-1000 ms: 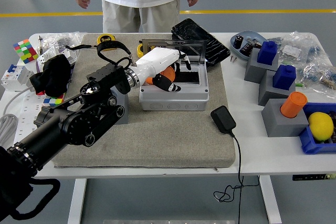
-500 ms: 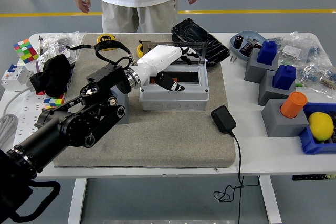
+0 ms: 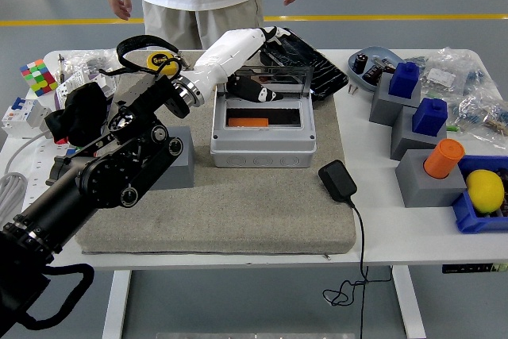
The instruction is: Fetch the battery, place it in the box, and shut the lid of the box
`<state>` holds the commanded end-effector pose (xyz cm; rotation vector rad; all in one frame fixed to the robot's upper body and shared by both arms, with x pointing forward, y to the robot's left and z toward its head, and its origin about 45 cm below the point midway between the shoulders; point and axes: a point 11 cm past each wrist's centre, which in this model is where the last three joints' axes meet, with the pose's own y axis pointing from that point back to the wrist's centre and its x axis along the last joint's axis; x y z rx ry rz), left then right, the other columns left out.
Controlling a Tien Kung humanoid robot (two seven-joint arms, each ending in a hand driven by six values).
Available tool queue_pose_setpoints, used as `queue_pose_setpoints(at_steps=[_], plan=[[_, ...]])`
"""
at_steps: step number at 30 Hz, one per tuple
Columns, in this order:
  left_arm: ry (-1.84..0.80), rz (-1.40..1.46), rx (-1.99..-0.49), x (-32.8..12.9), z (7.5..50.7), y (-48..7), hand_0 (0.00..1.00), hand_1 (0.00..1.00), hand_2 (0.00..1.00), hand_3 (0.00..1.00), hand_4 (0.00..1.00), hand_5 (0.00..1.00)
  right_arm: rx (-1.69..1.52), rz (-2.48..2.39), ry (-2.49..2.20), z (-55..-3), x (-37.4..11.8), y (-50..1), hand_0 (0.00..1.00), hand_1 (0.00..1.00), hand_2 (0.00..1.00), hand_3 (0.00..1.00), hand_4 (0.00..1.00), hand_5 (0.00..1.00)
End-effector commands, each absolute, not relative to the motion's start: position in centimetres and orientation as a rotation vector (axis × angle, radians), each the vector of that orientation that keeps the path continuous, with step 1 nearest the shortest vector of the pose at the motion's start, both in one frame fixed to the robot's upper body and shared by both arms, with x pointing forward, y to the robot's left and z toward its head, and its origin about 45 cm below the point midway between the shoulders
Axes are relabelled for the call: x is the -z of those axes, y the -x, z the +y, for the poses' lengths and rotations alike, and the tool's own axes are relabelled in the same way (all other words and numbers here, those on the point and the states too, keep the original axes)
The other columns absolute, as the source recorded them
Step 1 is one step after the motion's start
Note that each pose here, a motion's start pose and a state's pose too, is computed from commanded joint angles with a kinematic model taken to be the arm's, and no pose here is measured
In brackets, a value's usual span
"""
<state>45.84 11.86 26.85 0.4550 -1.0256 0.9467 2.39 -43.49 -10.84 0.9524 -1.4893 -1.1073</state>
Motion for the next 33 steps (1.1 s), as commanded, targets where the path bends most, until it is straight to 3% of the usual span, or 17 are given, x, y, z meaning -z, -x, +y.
queue_pose_setpoints(at_steps=[13, 14, 19, 20, 25, 26, 33], plan=[[-0.643, -0.943, -0.918, -24.5, 12.2, -45.9, 0.694, 0.731, 0.748, 0.798, 0.998, 0.136, 1.108, -1.491, -0.950, -43.6, 10.8, -2.3, 0.740, 0.705, 0.708, 0.705, 0.998, 0.544], [-0.645, -0.940, -0.916, -24.5, 12.1, -45.8, 0.594, 0.652, 0.712, 0.789, 0.998, 0.144, 1.108, -1.492, -0.950, -43.6, 10.8, -2.3, 0.740, 0.705, 0.708, 0.705, 0.998, 0.545], [-0.640, -0.916, -0.904, -24.7, 11.2, -45.0, 0.594, 0.652, 0.712, 0.789, 0.998, 0.144, 1.113, -1.489, -0.949, -43.4, 10.9, -2.1, 0.740, 0.705, 0.708, 0.705, 0.998, 0.545], [-0.645, -0.912, -0.900, -24.7, 11.1, -44.8, 0.514, 0.615, 0.685, 0.787, 0.998, 0.151, 1.113, -1.489, -0.949, -43.4, 10.9, -2.1, 0.740, 0.705, 0.708, 0.704, 0.998, 0.544], [-0.672, -0.883, -0.876, -24.6, 10.3, -44.0, 0.514, 0.615, 0.685, 0.787, 0.998, 0.151, 1.113, -1.489, -0.949, -43.4, 10.9, -2.1, 0.740, 0.705, 0.708, 0.704, 0.998, 0.544], [-0.672, -0.878, -0.871, -24.6, 10.1, -43.8, 0.461, 0.578, 0.679, 0.787, 0.998, 0.166, 1.113, -1.488, -0.949, -43.4, 10.9, -2.0, 0.740, 0.705, 0.708, 0.703, 0.998, 0.545], [-0.743, -0.824, -0.809, -23.7, 9.0, -42.1, 0.431, 0.553, 0.671, 0.789, 0.998, 0.175, 1.114, -1.483, -0.948, -43.3, 10.9, -1.9, 0.740, 0.705, 0.708, 0.703, 0.998, 0.545]])
